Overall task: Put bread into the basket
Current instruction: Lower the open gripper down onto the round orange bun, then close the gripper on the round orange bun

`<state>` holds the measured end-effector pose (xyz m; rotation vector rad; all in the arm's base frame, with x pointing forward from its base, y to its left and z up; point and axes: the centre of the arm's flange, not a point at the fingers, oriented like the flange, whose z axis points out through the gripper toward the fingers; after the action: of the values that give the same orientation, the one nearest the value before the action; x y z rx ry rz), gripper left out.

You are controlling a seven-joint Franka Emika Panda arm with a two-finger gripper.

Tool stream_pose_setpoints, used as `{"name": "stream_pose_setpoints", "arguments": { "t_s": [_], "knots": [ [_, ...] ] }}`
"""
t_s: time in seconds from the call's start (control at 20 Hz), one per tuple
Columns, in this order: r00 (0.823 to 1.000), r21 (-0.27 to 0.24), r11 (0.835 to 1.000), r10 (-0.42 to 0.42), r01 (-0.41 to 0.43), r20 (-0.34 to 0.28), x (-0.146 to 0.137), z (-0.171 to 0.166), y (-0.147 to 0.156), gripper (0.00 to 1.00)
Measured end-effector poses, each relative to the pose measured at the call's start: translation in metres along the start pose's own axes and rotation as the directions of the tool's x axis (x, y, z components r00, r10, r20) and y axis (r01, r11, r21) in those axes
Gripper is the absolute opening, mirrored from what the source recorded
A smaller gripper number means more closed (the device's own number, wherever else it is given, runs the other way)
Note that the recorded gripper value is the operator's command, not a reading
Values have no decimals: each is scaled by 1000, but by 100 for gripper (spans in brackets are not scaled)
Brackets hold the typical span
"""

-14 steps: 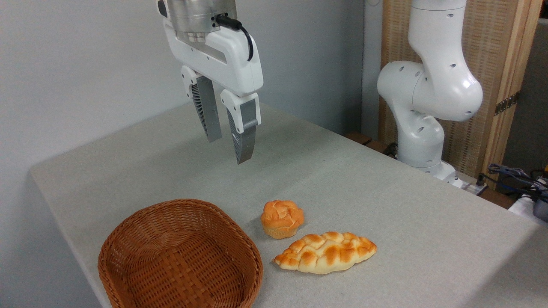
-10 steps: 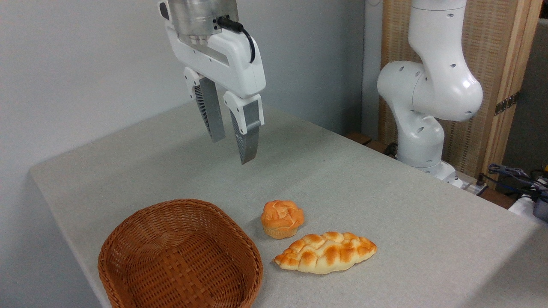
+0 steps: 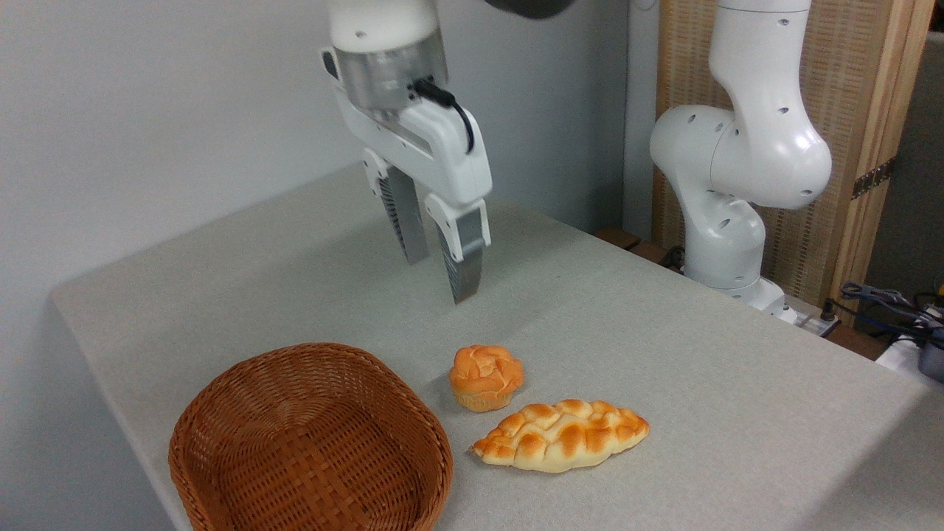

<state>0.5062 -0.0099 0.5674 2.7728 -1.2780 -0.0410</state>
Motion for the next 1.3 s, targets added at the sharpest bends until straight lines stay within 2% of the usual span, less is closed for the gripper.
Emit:
{"name": "stream_pose_setpoints", "arguments": {
  "t_s": [0.3, 0.4, 0.55, 0.6, 0.65, 0.7, 0.75, 1.3],
  "knots": [
    [999, 61, 998, 23, -21, -42, -9, 91, -4, 100],
    [996, 52, 995, 83, -82, -27, -15, 120, -1, 100],
    [991, 38, 990, 136, -136, -6, -20, 136, 2, 99],
    [990, 37, 989, 141, -141, 2, -21, 138, 3, 82],
    [990, 34, 989, 142, -142, 7, -23, 140, 4, 55],
    [990, 30, 989, 143, -143, 10, -23, 143, 4, 38],
    [990, 27, 989, 143, -143, 12, -24, 144, 5, 26],
    [989, 20, 989, 147, -148, 16, -25, 146, 6, 24]
  ]
}}
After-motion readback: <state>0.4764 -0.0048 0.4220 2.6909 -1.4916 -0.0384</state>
